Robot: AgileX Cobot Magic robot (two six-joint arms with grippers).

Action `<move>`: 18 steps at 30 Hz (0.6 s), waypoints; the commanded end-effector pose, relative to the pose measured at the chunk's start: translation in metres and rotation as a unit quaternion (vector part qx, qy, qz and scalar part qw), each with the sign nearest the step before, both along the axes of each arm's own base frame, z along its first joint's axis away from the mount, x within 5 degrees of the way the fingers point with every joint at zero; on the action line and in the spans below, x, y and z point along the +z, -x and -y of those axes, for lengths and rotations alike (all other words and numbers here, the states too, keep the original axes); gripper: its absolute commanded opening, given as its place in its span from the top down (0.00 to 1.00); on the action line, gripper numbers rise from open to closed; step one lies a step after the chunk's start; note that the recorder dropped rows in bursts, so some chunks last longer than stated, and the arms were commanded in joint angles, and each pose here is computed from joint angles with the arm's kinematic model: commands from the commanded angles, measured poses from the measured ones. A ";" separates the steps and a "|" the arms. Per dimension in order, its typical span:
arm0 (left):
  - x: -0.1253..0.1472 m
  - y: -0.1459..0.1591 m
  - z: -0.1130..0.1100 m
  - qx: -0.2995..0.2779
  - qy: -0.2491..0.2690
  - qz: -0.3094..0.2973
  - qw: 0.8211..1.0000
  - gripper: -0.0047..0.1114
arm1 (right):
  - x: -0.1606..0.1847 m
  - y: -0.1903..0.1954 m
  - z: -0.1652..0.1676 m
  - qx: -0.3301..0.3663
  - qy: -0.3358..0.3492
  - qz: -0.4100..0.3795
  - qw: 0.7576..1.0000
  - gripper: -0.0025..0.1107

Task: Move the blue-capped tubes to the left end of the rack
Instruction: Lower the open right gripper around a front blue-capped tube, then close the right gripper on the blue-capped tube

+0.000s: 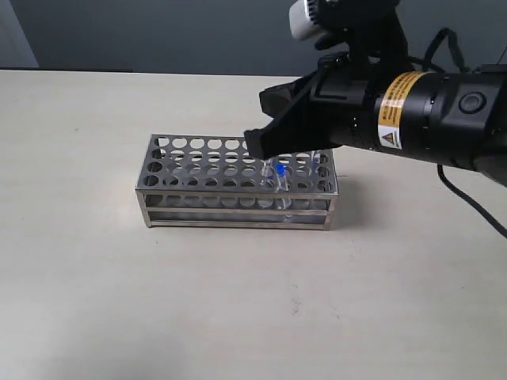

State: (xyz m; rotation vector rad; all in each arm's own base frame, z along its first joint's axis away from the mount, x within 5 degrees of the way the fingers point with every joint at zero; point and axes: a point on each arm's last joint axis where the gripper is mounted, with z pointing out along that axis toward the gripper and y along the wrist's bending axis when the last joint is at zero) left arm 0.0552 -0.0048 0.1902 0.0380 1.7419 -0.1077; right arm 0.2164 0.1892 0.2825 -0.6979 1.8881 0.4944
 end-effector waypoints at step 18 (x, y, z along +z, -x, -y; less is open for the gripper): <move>0.001 0.000 0.000 0.001 -0.001 0.006 1.000 0.96 | -0.125 -0.002 0.036 -0.013 0.041 0.096 0.994 0.63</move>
